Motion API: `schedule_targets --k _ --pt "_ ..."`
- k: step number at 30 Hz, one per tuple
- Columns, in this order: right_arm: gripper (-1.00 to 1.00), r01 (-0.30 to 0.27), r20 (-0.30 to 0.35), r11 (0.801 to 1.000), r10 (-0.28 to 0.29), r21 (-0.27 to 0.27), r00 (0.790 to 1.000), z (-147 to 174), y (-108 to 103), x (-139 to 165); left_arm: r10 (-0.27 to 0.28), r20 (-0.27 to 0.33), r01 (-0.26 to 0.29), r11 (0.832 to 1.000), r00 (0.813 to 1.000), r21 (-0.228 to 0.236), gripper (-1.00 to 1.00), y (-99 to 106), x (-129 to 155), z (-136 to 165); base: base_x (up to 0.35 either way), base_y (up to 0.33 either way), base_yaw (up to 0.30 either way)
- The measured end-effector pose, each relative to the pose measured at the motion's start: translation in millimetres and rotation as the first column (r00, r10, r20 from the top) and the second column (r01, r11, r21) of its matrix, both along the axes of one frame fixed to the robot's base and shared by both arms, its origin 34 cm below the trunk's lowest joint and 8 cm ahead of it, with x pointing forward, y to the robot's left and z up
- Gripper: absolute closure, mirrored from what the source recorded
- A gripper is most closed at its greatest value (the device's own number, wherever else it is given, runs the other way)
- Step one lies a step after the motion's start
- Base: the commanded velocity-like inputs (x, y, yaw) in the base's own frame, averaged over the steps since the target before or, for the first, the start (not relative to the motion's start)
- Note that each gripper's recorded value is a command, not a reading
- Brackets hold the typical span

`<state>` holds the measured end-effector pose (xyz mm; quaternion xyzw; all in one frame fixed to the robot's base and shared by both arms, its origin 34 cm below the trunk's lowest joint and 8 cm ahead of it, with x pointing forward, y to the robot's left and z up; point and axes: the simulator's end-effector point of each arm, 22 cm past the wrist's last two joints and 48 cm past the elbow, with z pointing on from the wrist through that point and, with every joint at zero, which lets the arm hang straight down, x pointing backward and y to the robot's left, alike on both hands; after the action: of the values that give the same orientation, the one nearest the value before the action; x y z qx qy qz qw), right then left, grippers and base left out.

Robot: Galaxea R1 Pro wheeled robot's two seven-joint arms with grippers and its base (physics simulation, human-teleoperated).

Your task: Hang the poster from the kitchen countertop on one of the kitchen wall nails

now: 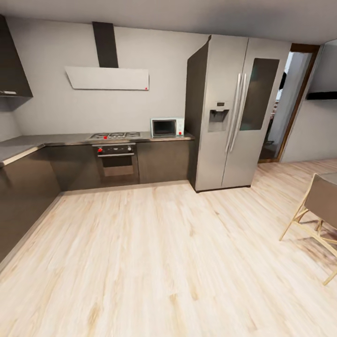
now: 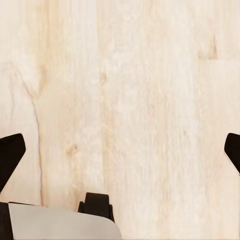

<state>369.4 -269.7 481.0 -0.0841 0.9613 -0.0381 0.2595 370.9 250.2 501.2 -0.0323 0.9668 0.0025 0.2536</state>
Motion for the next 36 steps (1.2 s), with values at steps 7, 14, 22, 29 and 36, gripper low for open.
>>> schedule_targets --k 7,14,22,29,36 --pt "-1.00 0.000 0.000 1.000 0.000 0.000 1.000 0.1 -0.7 0.1 0.008 0.000 -0.008 1.000 1.000 0.000 -1.00 2.2 -0.2 0.0 0.332 -0.010 0.009" --pt "-1.00 0.002 0.003 1.000 -0.002 0.000 1.000 0.3 0.0 0.7 0.009 0.000 -0.009 1.000 1.000 0.000 -1.00 2.4 -0.2 0.0 0.336 -0.001 0.127" --pt "-1.00 0.003 0.006 1.000 -0.003 -0.001 1.000 0.6 0.5 1.2 0.009 0.000 -0.009 1.000 1.000 0.000 -1.00 2.6 -0.2 -0.1 0.337 -0.004 0.268" --pt "-1.00 0.003 0.004 1.000 -0.003 0.000 1.000 0.1 1.1 0.5 0.009 -0.002 -0.009 1.000 1.000 0.000 -1.00 2.4 -1.1 -0.7 0.333 -0.099 0.277" --pt "-1.00 0.003 0.002 1.000 -0.003 0.000 1.000 -0.5 1.4 -0.4 0.010 -0.005 -0.010 1.000 1.000 0.001 -1.00 2.9 -2.0 -1.3 0.323 -0.151 0.277"
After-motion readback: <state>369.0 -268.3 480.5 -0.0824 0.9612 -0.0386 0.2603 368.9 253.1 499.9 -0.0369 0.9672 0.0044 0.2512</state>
